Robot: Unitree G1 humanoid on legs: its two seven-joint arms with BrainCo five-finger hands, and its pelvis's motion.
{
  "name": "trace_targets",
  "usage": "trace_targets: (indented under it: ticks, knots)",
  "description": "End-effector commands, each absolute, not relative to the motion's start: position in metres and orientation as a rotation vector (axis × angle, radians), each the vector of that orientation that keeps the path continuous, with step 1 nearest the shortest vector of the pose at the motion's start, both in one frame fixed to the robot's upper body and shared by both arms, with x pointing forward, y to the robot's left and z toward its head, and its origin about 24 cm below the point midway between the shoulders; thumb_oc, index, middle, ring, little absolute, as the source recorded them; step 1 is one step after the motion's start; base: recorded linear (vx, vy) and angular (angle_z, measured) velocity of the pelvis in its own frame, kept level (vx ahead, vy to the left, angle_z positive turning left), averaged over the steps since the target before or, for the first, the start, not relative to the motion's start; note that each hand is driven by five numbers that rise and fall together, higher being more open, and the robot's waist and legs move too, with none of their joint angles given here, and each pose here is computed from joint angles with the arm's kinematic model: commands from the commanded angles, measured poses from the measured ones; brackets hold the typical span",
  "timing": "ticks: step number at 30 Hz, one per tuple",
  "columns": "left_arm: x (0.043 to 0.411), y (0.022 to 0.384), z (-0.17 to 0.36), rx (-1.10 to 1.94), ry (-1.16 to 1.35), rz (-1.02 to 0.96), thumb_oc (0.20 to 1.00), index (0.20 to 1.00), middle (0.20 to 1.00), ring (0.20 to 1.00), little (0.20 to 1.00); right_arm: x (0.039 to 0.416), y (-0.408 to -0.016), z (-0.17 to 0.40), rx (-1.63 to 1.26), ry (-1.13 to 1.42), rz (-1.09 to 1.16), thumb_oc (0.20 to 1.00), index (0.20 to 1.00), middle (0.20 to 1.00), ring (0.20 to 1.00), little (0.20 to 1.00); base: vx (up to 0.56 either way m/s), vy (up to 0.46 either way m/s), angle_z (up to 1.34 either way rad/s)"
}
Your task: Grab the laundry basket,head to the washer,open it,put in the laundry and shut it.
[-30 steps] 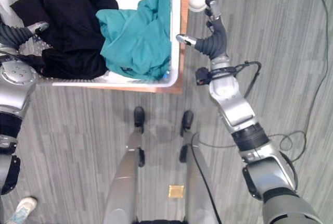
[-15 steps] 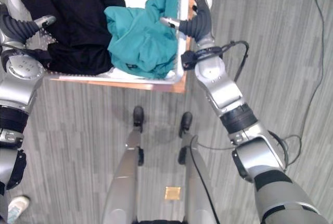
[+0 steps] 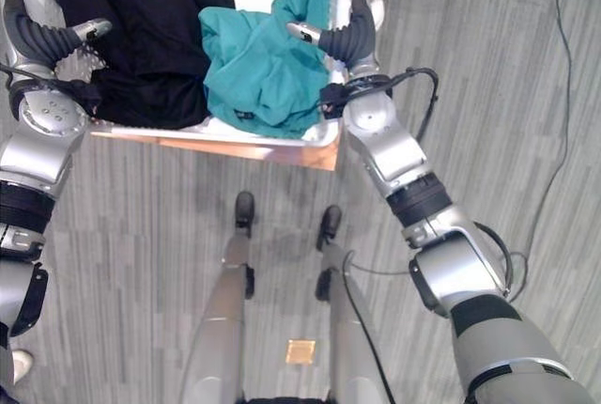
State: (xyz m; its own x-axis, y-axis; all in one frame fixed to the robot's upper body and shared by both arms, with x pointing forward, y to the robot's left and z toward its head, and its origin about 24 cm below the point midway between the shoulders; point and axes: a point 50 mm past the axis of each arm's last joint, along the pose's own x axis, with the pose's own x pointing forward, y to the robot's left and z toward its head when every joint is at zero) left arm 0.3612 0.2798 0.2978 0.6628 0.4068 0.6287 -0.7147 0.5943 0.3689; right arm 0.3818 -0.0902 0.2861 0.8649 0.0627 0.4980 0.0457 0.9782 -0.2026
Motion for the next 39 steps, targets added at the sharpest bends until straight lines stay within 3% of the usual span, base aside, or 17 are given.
trace_targets:
  ticks: [1,2,3,4,5,7,9,10,13,18,19,30,39]
  knots:
    - [0.356,0.275,0.311,0.663,-0.593,0.671,1.0,1.0,1.0,1.0,1.0,0.381,-0.077,0.261,-0.148,-0.444,0.108,1.0,1.0,1.0,1.0,1.0,0.0,0.0,0.0]
    - [0.357,0.274,0.308,0.659,-0.581,0.653,0.818,0.818,0.818,0.818,0.818,0.381,-0.076,0.259,-0.132,-0.432,0.118,1.0,1.0,1.0,1.0,1.0,0.0,0.0,0.0]
    - [0.357,0.274,0.308,0.659,-0.581,0.653,0.73,0.73,0.73,0.73,0.73,0.381,-0.076,0.259,-0.132,-0.432,0.118,1.0,1.0,1.0,1.0,1.0,0.0,0.0,0.0]
    - [0.358,0.274,0.307,0.663,-0.575,0.643,0.561,0.561,0.561,0.561,0.561,0.382,-0.076,0.258,-0.122,-0.425,0.121,1.0,1.0,1.0,1.0,1.0,0.0,0.0,0.0]
    - [0.358,0.274,0.307,0.665,-0.571,0.637,0.539,0.539,0.539,0.539,0.539,0.382,-0.075,0.258,-0.12,-0.423,0.127,1.0,1.0,1.0,1.0,1.0,0.0,0.0,0.0]
    - [0.36,0.272,0.304,0.663,-0.559,0.617,0.558,0.558,0.558,0.558,0.558,0.382,-0.073,0.258,-0.112,-0.416,0.137,1.0,1.0,1.0,1.0,1.0,0.0,0.0,0.0]
    - [0.361,0.27,0.304,0.666,-0.556,0.606,0.661,0.661,0.661,0.661,0.661,0.383,-0.072,0.258,-0.101,-0.412,0.137,1.0,1.0,1.0,1.0,1.0,0.0,0.0,0.0]
    - [0.362,0.269,0.304,0.666,-0.557,0.602,0.677,0.677,0.677,0.677,0.677,0.383,-0.072,0.259,-0.093,-0.413,0.134,1.0,1.0,1.0,1.0,1.0,0.0,0.0,0.0]
    - [0.363,0.268,0.304,0.679,-0.551,0.601,0.881,0.881,0.881,0.881,0.881,0.384,-0.077,0.262,-0.011,-0.411,0.105,1.0,1.0,1.0,1.0,1.0,0.0,0.0,0.0]
    - [0.364,0.266,0.303,0.665,-0.55,0.601,0.953,0.953,0.953,0.953,0.953,0.382,-0.084,0.268,0.076,-0.448,0.059,1.0,1.0,1.0,1.0,1.0,0.0,0.0,0.0]
    - [0.364,0.268,0.304,0.667,-0.55,0.608,1.0,1.0,1.0,1.0,1.0,0.38,-0.088,0.272,0.094,-0.473,0.039,1.0,1.0,1.0,1.0,1.0,0.0,0.0,0.0]
    - [0.362,0.281,0.303,0.707,-0.532,0.631,1.0,1.0,1.0,1.0,1.0,0.358,-0.109,0.314,0.024,-0.719,-0.005,1.0,1.0,1.0,1.0,1.0,-0.01,0.019,-0.03]
    - [0.361,0.284,0.297,0.693,-0.514,0.625,1.0,1.0,1.0,1.0,1.0,0.355,-0.126,0.306,0.023,-0.723,0.021,1.0,1.0,1.0,1.0,1.0,0.0,0.0,0.0]
